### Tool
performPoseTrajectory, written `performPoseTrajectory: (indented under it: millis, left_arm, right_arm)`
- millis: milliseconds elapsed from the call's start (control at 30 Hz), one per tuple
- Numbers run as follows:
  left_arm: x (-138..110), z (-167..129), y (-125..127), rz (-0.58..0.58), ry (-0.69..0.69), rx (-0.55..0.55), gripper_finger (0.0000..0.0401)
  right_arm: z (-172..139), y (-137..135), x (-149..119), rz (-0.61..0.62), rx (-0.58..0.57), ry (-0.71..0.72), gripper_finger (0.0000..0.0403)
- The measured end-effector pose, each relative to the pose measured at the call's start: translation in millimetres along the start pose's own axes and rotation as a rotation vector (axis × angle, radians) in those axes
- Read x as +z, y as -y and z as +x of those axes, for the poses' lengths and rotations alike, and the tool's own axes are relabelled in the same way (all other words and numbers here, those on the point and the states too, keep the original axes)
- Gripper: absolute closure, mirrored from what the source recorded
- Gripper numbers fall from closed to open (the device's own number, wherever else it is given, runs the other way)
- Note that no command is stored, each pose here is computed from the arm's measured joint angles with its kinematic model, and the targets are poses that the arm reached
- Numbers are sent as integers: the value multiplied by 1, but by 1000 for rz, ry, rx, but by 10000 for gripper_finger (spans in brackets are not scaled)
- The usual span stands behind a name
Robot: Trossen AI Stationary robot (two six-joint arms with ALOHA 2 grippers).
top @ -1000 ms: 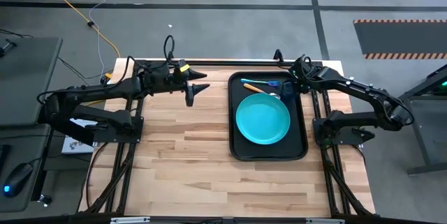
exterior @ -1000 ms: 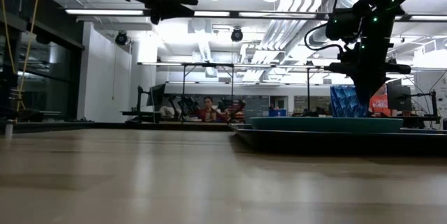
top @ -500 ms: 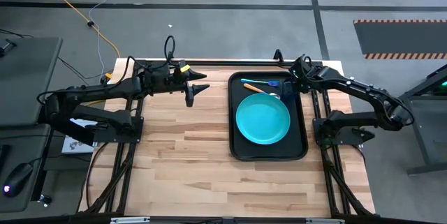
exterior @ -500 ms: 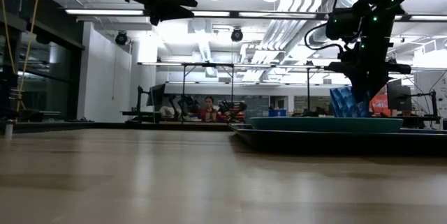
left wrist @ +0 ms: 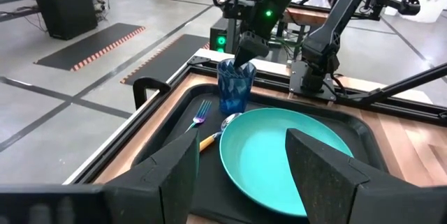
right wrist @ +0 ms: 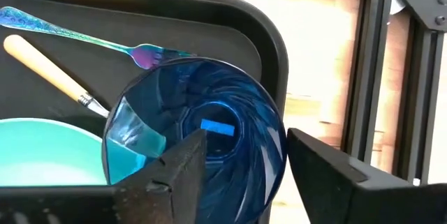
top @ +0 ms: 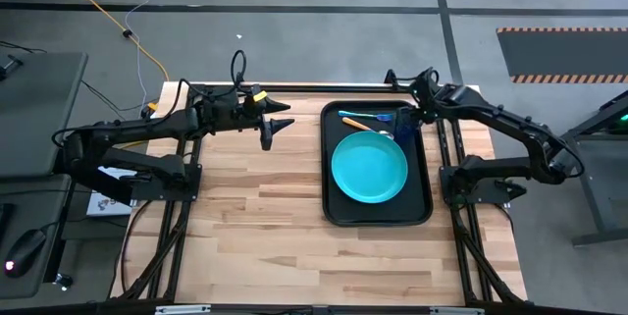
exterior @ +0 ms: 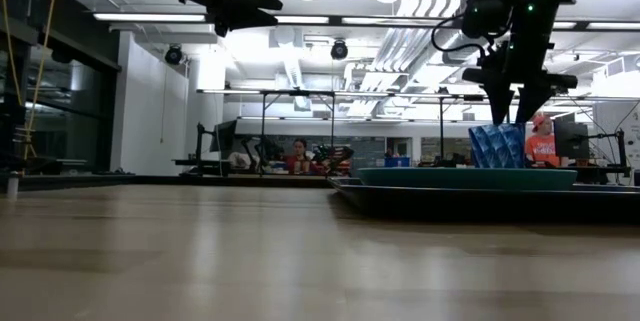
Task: Pick and place plate/cup/fork/spoon on tray
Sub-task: Put the blue cup on the black serving tray to the top left of the yellow spoon, then return to Home Position
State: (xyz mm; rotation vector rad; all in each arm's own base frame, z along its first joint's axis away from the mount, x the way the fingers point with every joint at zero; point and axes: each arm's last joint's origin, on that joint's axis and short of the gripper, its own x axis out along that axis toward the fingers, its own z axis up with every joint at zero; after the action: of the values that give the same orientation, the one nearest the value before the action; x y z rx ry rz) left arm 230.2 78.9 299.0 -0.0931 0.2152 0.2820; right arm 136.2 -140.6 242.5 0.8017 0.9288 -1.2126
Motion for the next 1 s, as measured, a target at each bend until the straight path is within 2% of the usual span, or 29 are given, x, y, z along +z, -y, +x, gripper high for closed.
performPoseTrajectory:
  millis: [367,700,1000]
  left_arm:
    - [0,0,0,18,0,0,199]
    - [0,0,0,17,-1,0,199]
    - [0,0,0,16,-2,0,199]
  right_arm:
    - [-22,0,9,-62,13,29,210]
    - [-45,10,3,-9,74,114,210]
    - [-49,11,1,7,104,122,210]
